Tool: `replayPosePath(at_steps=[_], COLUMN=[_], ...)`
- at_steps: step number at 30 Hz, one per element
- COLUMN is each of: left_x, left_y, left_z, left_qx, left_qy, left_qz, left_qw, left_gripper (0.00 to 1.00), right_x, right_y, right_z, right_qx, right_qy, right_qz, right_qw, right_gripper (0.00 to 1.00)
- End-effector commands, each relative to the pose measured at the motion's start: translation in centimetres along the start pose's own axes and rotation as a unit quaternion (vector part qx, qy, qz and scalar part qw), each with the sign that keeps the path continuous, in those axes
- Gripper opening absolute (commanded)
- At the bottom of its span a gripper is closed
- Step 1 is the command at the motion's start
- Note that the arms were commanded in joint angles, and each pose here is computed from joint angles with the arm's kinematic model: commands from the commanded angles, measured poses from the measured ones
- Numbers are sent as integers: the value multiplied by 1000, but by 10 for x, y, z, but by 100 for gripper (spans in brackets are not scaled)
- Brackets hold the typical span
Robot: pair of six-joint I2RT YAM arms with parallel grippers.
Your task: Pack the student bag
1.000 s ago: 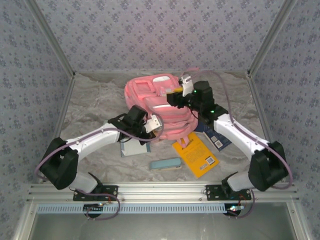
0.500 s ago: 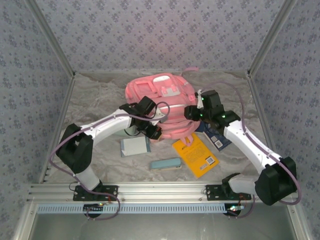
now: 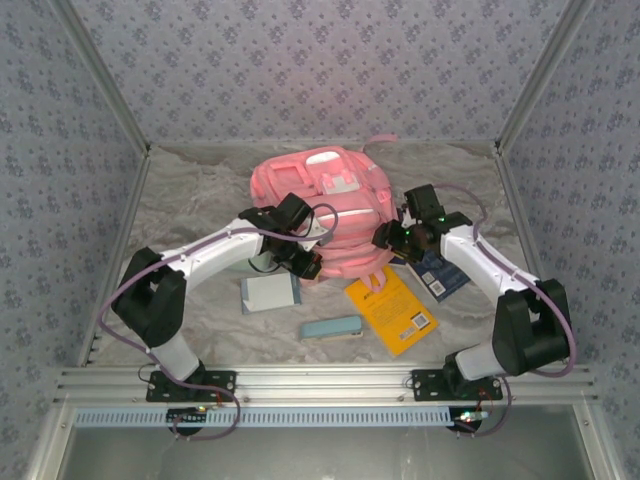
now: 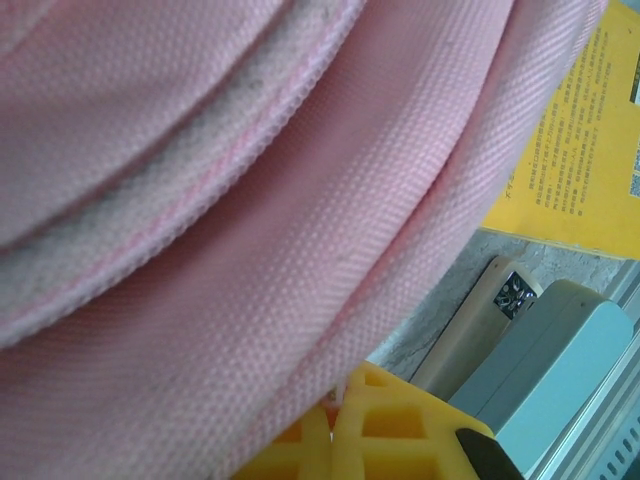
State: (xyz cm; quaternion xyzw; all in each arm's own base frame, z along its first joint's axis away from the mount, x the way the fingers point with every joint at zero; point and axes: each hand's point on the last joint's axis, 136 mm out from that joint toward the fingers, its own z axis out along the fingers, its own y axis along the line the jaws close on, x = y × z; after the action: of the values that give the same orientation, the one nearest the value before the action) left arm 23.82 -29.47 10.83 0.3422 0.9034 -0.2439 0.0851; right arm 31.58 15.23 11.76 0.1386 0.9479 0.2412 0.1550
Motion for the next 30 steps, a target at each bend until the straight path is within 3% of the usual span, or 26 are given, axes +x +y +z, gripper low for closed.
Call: replayPosePath(at_steps=[1,9,13,16,20,24,27,30], left_x=[6,8,8,7,9,10,10,8], left_y=[1,9,12,15,15,16,18,19], left_z=[-15,-23,-27,-29,-30,-31,-33,-34], left_qx=[-12,-18,-20,-22,-22,-24,-24,-24], left_qy=[-6,-18,-23,-27,-26,-30,-36,-39], left_qz=[-2,-10,-14,-17,-14,-14,-16,-19], left_qw=[1000,1000,999,999,999,999,999,999], left_gripper=[0,0,0,0,0,0,0,0], right_x=[-8,-36,-55,-75,-77,-62,-72,-69], right_y=[11,21,38,71,105,136,148,150], right_z=[4,0,-6,-16,-13,-17,-21,-14], right_qx=[-39,-51,-80,-98,-127,-243,-306,-326], right_qy=[1,-17,-33,-71,-128,-162,-136,-85], right_qz=[44,31,10,-128,-332,-477,-502,-523], right_qw=[998,998,996,984,926,829,797,783], right_gripper=[54,43,56,64,64,65,64,65])
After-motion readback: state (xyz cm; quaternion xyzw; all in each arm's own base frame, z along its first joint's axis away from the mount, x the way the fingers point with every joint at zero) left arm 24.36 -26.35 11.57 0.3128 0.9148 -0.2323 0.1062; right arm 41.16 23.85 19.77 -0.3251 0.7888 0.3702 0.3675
